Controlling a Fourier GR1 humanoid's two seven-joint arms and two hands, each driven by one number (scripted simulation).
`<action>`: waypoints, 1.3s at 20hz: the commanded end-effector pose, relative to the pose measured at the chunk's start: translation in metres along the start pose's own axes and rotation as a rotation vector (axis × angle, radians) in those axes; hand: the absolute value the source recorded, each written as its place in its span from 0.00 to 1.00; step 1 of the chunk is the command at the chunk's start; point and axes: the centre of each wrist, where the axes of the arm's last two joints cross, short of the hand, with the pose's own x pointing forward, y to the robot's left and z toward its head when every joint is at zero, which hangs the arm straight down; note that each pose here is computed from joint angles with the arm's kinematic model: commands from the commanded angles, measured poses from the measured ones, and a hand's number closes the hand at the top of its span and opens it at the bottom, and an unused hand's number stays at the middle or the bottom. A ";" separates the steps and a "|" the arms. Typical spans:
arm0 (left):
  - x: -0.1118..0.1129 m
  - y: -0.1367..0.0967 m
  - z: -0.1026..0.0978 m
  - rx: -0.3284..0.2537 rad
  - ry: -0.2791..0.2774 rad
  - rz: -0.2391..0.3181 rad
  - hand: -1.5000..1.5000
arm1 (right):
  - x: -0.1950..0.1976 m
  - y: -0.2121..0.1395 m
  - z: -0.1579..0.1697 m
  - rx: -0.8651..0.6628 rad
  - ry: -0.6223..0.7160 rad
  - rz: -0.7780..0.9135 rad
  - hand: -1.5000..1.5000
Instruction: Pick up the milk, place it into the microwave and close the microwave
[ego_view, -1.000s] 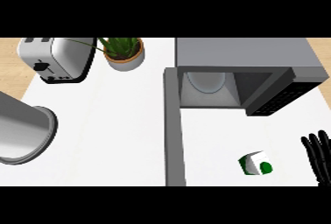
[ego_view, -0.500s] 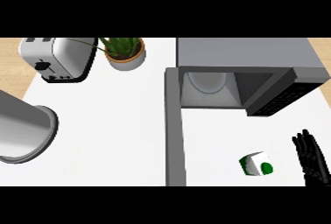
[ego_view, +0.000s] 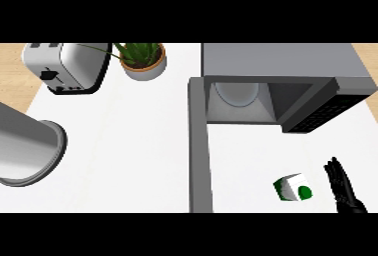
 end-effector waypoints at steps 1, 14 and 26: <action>0.000 -0.017 0.002 -0.034 -0.049 0.044 0.00 | -0.029 -0.005 -0.007 0.030 0.015 0.033 0.00; 0.018 -0.005 0.013 -0.051 -0.061 0.040 0.00 | -0.092 0.036 0.002 0.062 -0.002 0.032 0.00; 0.020 0.002 0.013 -0.075 -0.033 0.046 0.00 | -0.090 0.035 -0.034 0.122 -0.018 -0.136 1.00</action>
